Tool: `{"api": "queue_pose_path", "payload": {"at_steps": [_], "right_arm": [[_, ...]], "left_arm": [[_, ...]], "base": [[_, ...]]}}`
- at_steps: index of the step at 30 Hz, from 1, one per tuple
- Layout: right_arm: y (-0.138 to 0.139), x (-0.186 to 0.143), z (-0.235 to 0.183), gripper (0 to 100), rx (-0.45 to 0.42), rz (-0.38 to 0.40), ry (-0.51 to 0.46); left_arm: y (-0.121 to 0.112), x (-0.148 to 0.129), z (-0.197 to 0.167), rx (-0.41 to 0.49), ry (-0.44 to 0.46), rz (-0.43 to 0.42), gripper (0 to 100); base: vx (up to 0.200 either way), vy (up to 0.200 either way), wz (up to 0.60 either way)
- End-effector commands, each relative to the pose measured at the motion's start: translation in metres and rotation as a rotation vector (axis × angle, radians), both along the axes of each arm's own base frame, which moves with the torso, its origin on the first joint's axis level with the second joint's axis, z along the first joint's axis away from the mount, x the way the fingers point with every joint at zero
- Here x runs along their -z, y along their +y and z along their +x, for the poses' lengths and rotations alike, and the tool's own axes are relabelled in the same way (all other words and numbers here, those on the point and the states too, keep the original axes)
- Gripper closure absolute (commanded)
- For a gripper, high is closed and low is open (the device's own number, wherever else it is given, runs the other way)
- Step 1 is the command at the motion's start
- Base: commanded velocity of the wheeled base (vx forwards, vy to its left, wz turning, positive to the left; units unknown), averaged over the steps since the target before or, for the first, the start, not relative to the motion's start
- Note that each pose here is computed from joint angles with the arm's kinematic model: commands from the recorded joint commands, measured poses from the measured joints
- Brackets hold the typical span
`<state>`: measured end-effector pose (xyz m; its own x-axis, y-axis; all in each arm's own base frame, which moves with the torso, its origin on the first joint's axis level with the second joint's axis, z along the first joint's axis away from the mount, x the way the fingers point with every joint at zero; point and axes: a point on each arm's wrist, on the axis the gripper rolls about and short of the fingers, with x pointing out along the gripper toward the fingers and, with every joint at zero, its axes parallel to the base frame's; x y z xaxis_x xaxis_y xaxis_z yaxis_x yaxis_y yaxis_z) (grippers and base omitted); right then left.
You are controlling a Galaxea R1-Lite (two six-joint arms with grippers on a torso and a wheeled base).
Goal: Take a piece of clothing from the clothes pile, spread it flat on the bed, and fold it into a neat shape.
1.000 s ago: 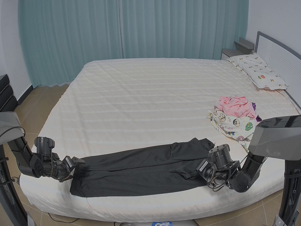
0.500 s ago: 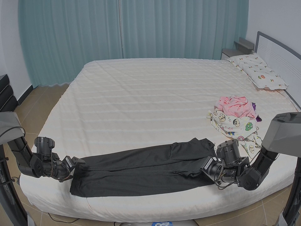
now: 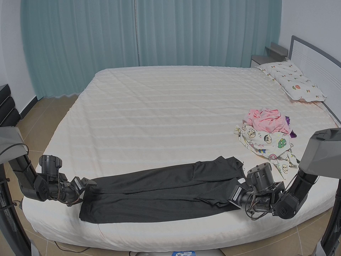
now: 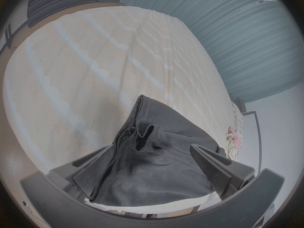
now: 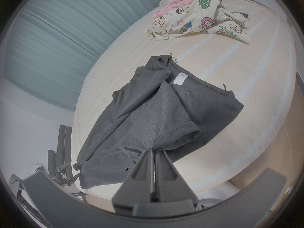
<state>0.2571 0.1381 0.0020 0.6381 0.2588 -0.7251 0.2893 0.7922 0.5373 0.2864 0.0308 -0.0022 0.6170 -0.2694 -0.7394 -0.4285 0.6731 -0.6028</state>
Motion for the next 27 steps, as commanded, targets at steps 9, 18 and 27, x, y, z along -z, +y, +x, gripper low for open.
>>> {"api": "queue_pose_path", "payload": {"at_steps": [9,18,27], "right_arm": [[0.001,0.013,-0.005,0,-0.058,-0.058,0.066],[-0.014,-0.001,0.018,0,0.022,-0.020,-0.011],[-0.050,-0.002,0.043,0,0.064,-0.011,-0.035]], "left_arm": [[0.000,0.001,0.000,-0.001,0.002,-0.001,0],[0.000,0.001,0.000,-0.001,0.002,-0.001,0],[0.000,0.001,0.000,-0.001,0.002,-0.001,0]], "base": [[0.000,0.000,0.00],[0.000,0.000,0.00],[0.000,0.000,0.00]]}}
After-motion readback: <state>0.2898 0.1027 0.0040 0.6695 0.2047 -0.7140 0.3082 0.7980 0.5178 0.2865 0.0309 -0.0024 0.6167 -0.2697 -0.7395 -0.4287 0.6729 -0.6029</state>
